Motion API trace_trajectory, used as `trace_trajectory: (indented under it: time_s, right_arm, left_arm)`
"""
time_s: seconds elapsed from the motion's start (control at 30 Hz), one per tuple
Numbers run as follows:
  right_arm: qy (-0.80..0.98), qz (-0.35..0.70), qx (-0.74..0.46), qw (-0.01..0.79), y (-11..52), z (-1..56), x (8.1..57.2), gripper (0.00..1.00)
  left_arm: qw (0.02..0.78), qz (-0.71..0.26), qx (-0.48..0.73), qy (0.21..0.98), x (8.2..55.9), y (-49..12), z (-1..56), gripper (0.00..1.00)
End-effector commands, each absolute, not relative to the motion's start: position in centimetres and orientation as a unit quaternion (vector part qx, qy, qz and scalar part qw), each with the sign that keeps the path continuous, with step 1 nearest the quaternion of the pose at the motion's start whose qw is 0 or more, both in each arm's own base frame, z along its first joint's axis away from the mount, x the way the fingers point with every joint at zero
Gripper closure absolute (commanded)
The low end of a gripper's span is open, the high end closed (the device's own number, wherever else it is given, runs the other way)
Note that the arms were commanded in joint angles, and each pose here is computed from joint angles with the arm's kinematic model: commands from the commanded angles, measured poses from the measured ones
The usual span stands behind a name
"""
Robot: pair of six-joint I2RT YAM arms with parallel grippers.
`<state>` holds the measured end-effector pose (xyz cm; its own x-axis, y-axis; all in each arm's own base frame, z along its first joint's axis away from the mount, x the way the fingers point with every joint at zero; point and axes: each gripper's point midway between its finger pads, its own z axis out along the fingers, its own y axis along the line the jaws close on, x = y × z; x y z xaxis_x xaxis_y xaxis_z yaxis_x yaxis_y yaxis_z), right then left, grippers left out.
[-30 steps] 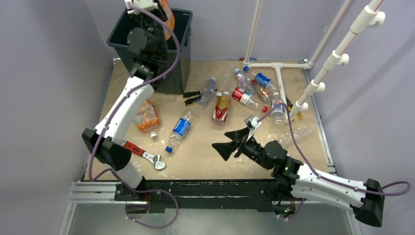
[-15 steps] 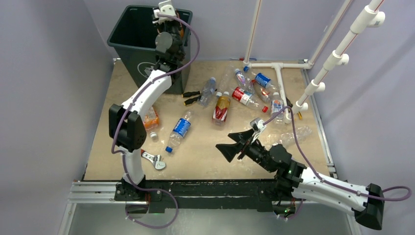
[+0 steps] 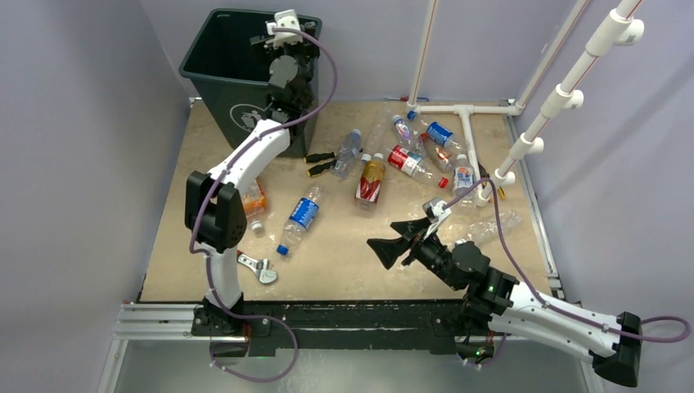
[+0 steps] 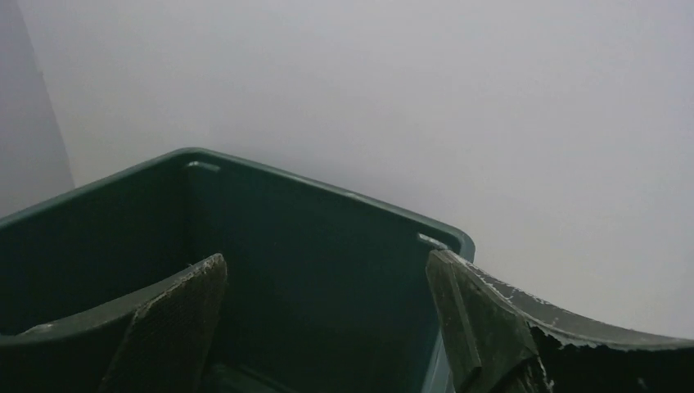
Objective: Put the plastic bottles in the bin
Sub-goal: Place the plastic bottle in the trash bin, then pick up the plastic bottle at the center of the board.
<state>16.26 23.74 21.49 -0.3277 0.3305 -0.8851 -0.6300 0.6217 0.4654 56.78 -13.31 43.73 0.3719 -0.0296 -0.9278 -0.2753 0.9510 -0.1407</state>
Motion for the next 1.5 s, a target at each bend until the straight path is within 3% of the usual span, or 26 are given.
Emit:
trace_trajectory:
  time_s: [0.0, 0.3, 0.37, 0.53, 0.67, 0.87, 1.2, 1.47]
  right_arm:
    - [0.692, 0.398, -0.095, 0.595, 22.6, 24.1, 17.0, 0.01]
    - [0.718, 0.34, 0.031, 0.606, 20.4, 24.2, 20.2, 0.01]
    - [0.732, 0.314, 0.052, 0.602, 20.1, 23.6, 20.9, 0.01]
    - [0.754, 0.281, 0.089, 0.588, 20.5, 22.4, 22.1, 0.01]
    - [0.761, 0.257, 0.112, 0.585, 20.7, 21.2, 23.0, 0.01]
    - [0.782, 0.244, 0.115, 0.562, 20.9, 19.0, 25.7, 0.04]
    - [0.793, 0.241, 0.09, 0.552, 24.5, 17.3, 29.8, 0.01]
    - [0.821, 0.196, 0.144, 0.516, 25.0, 13.2, 34.7, 0.01]
  left_arm:
    - [0.834, 0.023, -0.188, 0.518, 52.4, -11.2, 51.4, 0.06]
    - [0.793, -0.147, -0.225, 0.546, 42.3, -9.9, 55.7, 0.01]
    - [0.775, -0.195, -0.186, 0.571, 40.0, -11.3, 54.1, 0.01]
    - [0.66, -0.245, -0.114, 0.701, 35.4, -14.2, 44.0, 0.01]
    - [0.578, -0.276, -0.082, 0.763, 31.5, -15.9, 35.8, 0.01]
    - [0.505, -0.25, -0.059, 0.824, 26.4, -16.1, 26.0, 0.01]
    - [0.49, -0.261, -0.042, 0.831, 24.1, -16.1, 21.3, 0.01]
    - [0.488, -0.28, -0.042, 0.825, 22.9, -15.9, 20.1, 0.01]
